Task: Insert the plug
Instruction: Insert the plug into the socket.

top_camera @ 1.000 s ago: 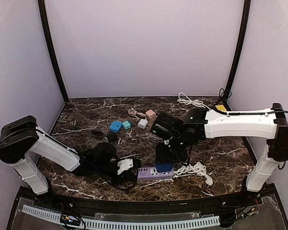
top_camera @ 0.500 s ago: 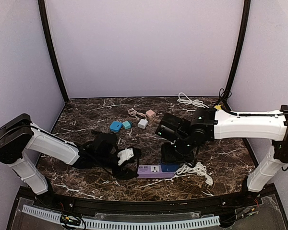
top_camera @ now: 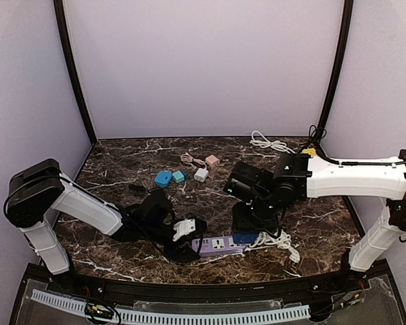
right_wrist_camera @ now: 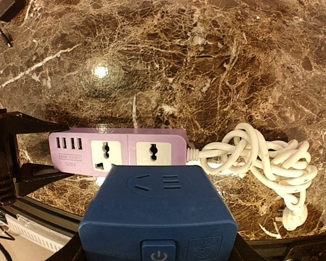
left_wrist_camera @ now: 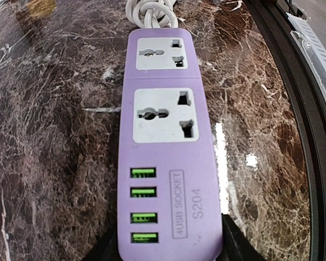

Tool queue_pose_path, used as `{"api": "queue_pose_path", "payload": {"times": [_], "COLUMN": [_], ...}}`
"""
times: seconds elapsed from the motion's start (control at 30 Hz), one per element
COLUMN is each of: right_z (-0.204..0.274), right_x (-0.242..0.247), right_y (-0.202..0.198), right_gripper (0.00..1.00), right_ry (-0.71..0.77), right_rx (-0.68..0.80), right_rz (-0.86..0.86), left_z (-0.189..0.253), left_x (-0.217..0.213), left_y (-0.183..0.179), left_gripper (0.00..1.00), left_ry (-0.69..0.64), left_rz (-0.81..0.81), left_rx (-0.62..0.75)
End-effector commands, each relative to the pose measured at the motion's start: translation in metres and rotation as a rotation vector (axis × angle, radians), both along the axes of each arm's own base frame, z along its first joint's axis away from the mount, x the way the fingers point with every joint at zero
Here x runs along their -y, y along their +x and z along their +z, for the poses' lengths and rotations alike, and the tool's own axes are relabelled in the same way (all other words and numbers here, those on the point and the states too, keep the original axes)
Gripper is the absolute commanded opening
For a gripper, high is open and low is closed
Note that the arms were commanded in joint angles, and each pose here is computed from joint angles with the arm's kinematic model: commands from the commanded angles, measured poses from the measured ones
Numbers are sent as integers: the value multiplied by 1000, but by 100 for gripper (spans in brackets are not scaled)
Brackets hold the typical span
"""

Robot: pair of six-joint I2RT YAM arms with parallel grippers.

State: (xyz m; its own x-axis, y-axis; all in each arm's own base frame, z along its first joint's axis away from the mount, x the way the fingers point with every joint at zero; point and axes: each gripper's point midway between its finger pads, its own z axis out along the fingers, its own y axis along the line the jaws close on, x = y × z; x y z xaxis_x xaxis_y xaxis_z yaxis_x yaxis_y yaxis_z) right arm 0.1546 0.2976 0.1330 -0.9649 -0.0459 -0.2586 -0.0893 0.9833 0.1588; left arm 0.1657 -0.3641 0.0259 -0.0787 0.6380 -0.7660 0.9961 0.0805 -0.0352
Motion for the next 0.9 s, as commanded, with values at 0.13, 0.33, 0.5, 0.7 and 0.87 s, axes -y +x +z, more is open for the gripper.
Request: {"api": "queue_pose_path", "payload": {"times": [0.13,0.33,0.5,0.7,0.87], "right_z": [-5,-16,-25,-32,-29], "right_x": [-5,-5,0,-5,-10], "right_y": [-13,-16,-21,-18,-8], "right_gripper": [0,0,0,0,0], "right_ry": [-2,-94,-138,-155,-148], "right_rx": [-15,-45,-76,-72,-45], "right_rz": [-19,-14,-8,10,21], "left_z": [-9,-12,-15,-16,-16], "left_x": [0,-1,-3,-2,0], "left_y": [-30,-32,-27,-28,-29], "left_gripper": [20,1,1,1,1], "left_ry": [6,20,33,32,28], "left_rz": [-27,76,102,103,96], "left_rx": [1,45,71,63,63]}}
